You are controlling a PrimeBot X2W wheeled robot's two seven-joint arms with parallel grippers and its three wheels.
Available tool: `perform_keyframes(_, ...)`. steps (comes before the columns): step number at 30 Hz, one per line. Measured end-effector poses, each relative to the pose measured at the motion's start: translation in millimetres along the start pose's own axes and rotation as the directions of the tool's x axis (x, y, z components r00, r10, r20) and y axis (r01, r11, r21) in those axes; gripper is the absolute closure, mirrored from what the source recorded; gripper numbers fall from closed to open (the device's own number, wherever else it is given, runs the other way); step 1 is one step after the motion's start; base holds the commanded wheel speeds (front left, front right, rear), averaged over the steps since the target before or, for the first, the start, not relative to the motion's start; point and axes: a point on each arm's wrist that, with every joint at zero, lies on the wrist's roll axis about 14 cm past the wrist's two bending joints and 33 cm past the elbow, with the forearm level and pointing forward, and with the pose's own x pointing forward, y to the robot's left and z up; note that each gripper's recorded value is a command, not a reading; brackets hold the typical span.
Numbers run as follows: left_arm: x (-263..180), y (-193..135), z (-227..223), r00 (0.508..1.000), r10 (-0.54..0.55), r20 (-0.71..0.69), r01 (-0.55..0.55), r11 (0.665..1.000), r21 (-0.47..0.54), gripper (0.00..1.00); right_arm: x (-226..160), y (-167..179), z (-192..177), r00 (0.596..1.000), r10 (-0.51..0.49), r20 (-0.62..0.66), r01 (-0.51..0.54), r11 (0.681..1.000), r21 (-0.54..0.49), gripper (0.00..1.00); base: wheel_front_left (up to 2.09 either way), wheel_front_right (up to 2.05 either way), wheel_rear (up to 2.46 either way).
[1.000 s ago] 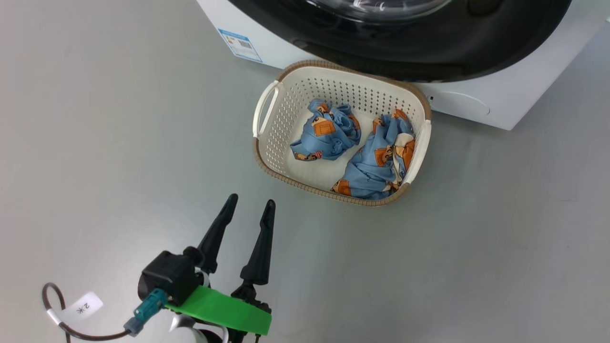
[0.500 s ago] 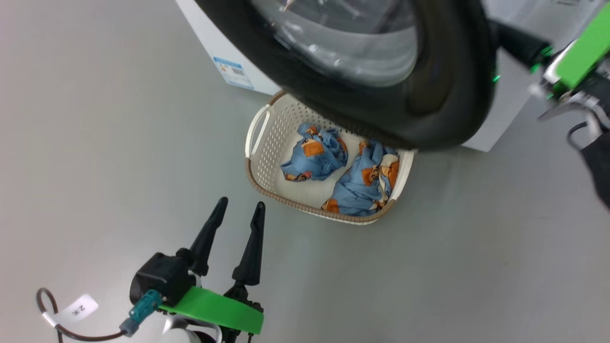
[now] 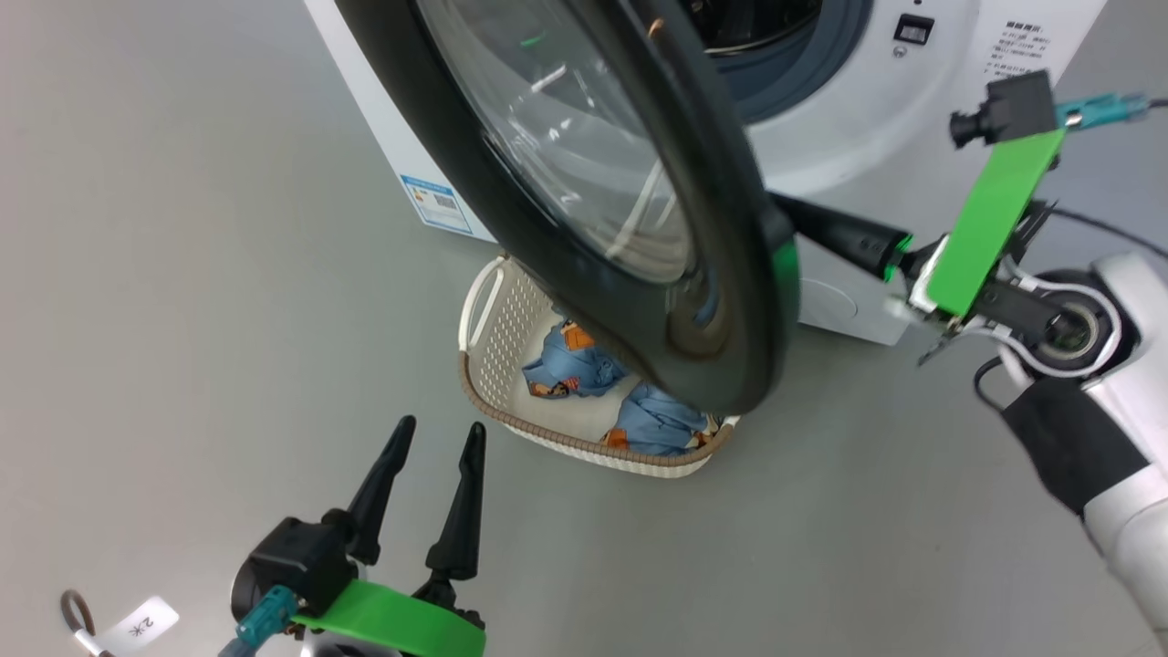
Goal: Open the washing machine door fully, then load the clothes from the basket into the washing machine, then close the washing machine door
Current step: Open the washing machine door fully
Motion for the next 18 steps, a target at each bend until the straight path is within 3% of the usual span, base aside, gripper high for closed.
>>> perform_keyframes(18, -16.5, 5.2, 14.9, 0.999, 0.013, 0.042, -0.014, 1.000, 0.009, 0.00, 32.0, 49.2, -83.2, 0.977, 0.110, -0.183, -0.107, 0.994, 0.026, 1.00, 0.00, 0.00, 0.00)
